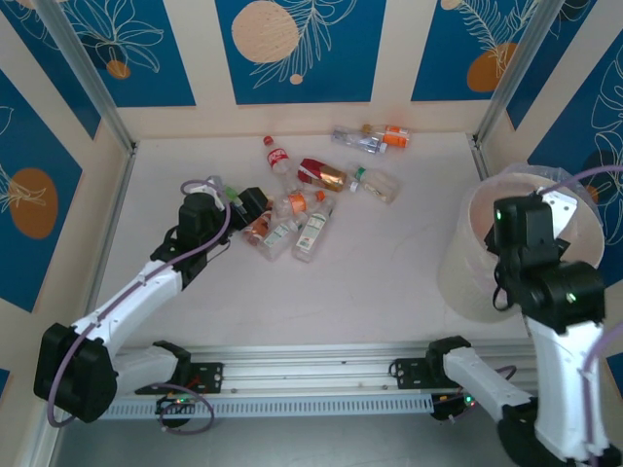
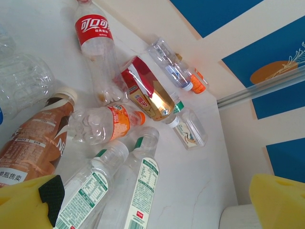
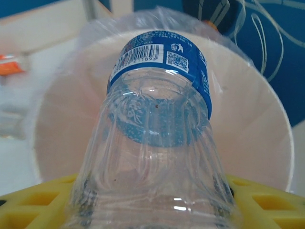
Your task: Put the plastic bottles in the bin
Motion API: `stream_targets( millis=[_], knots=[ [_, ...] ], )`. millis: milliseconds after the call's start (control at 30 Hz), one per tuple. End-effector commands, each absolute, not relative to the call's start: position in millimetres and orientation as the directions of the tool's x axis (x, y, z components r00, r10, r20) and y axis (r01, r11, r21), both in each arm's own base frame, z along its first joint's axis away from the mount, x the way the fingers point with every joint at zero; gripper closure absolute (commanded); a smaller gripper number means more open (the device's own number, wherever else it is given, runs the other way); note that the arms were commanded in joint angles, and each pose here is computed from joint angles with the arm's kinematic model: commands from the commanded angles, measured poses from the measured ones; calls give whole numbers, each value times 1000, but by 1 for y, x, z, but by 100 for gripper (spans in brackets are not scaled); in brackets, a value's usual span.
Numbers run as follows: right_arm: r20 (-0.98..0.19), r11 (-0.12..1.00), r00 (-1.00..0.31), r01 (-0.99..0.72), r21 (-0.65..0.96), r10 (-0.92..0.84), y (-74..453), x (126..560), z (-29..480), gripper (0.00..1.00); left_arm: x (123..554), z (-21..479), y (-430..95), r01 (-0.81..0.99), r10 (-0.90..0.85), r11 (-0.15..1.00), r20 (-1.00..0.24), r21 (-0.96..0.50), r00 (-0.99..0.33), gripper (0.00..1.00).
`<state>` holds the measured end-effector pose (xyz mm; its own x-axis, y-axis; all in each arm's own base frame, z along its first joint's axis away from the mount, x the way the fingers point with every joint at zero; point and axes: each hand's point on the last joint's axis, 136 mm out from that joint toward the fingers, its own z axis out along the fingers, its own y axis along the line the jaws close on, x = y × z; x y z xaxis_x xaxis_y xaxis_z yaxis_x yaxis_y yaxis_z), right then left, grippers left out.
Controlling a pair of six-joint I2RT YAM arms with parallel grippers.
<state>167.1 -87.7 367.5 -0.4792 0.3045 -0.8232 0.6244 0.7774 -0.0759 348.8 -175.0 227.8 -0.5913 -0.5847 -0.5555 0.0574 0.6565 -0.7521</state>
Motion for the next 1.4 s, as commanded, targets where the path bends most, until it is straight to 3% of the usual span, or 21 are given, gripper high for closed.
stream_targets(
  millis=[0,133,267,667,1033,1367],
  knots=[
    [-784,835,-487,546,70,384,-76,199,356,53,349,233,-178,89,-574,649,-563,-756,-595,0],
    [-643,792,-533,577,200,550,-82,218,318,49,348,229,-173,72,-571,667,-570,-742,-591,0],
    [-599,725,-534,678,118,597,-108,224,296,46,348,229,-172,70,-569,672,-574,-738,-589,0],
    [-525,630,-539,776,-6,659,-148,234,250,35,352,223,-177,50,-554,677,-553,-734,-622,0],
    [-561,636,-519,772,18,645,-146,236,263,21,353,220,-174,28,-555,686,-548,-727,-626,0],
    [-746,768,-420,613,186,516,-95,242,343,20,351,195,-148,-114,-578,736,-532,-667,-619,0]
  ],
)
